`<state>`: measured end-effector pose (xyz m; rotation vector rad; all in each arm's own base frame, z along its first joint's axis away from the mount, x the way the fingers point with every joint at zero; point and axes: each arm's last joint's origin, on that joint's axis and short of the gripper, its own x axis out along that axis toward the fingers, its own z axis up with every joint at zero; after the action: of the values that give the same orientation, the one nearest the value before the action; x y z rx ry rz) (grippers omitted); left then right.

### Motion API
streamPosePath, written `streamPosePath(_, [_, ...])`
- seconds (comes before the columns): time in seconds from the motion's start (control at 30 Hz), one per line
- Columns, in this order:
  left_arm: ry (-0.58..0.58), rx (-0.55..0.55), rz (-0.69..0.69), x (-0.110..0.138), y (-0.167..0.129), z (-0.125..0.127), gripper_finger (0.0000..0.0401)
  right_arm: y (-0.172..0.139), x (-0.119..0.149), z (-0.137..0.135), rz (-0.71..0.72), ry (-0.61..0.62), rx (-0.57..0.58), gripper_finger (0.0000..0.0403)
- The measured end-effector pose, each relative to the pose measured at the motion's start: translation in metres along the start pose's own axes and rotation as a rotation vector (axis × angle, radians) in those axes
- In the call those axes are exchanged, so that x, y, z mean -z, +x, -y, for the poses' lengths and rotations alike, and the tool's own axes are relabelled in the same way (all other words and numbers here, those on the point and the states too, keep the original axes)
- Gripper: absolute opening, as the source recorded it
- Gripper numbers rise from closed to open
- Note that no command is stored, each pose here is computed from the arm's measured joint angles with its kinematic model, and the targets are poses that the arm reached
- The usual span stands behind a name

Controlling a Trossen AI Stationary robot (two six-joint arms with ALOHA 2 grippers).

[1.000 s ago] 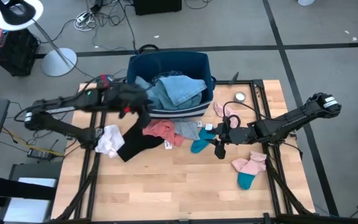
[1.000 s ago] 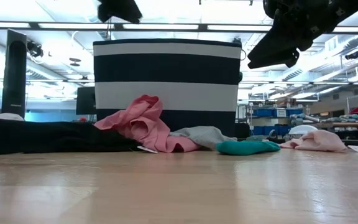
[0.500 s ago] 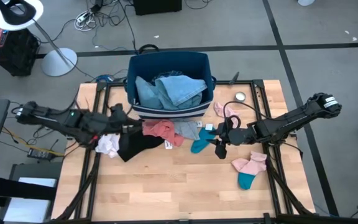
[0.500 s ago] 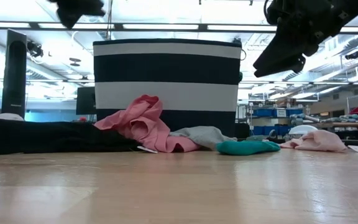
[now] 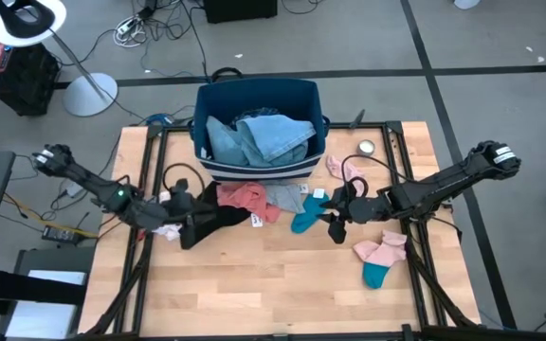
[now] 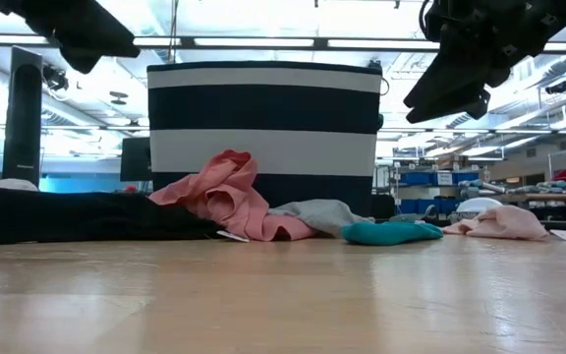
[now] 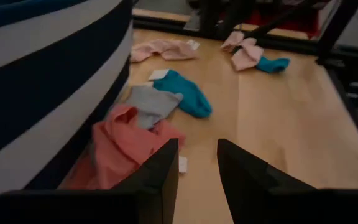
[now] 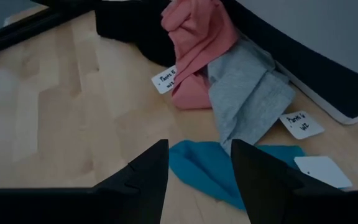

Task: Sort clothes
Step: Put the gray underwear into the blue bin

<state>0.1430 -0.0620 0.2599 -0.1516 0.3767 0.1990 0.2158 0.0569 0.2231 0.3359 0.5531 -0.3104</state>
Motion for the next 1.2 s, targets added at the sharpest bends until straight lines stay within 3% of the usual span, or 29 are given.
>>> streamPosePath(0.2, [0.005,0.008,0.047,0.018,0.002,0.007,0.0117,0.012,0.009,-0.003,-0.047,-0.026,0.026,0.0175])
streamPosePath(0.4, [-0.034,0.04,0.098,0.034,0.008,0.008,0.0117,0.046,0.021,-0.007,-0.072,-0.046,0.065,0.0174])
streamPosePath(0.97, [-0.063,0.068,0.089,0.037,0.009,0.009,0.0117,0.141,0.023,0.031,0.136,-0.058,0.213,0.0174])
streamPosePath(1.2, [-0.06,0.085,0.081,0.037,0.009,0.009,0.0117,0.166,0.044,0.04,0.094,-0.049,0.181,0.0195])
